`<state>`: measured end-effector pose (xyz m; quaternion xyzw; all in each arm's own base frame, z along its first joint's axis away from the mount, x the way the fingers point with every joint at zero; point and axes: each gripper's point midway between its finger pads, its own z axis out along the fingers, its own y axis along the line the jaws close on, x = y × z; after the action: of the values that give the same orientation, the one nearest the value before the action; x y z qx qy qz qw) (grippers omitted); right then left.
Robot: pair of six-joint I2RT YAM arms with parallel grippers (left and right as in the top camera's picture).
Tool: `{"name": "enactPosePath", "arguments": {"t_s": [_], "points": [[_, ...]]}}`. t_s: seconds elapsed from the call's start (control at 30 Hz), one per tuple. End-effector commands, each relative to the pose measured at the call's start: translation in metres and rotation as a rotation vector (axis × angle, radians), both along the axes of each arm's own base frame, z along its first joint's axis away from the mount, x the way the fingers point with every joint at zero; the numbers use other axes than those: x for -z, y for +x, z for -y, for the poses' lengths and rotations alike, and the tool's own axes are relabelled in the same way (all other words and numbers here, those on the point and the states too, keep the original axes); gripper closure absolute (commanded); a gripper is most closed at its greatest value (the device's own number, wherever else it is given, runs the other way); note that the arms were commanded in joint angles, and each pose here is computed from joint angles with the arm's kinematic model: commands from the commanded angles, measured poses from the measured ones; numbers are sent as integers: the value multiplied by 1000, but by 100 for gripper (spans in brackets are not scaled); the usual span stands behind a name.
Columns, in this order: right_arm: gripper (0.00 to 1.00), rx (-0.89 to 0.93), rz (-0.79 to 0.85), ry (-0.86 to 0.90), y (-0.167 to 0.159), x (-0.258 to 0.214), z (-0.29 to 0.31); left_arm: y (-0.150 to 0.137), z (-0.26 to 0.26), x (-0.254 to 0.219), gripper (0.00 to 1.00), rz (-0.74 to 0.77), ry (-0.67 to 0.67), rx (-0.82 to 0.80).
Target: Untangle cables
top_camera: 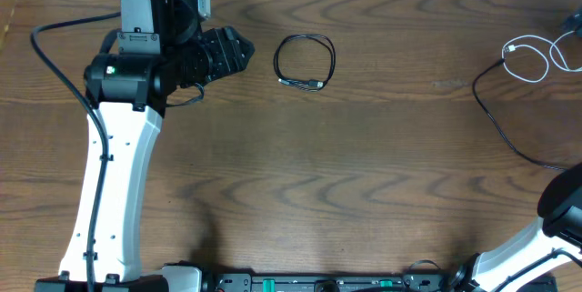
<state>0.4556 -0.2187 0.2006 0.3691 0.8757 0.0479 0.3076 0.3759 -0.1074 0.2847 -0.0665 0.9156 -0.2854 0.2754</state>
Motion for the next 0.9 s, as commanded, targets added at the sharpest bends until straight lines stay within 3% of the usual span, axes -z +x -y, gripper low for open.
{"name": "enactPosePath", "arguments": {"t_s": [0.0,0.27,0.47,0.63,0.87], "points": [[1,-138,-2,113,6,-2,-56,5,12,20,37,-35,32,42],[1,-281,-148,113,0,16,-134,45,53,84,38,-63,152,80],[1,-271,-223,33,-5,24,-152,70,61,122,38,-162,127,-153],[1,-275,-247,-2,-6,29,-160,84,87,158,42,-203,93,-196],[1,-271,-293,-6,-15,44,-159,81,93,222,49,-345,118,-307]]}}
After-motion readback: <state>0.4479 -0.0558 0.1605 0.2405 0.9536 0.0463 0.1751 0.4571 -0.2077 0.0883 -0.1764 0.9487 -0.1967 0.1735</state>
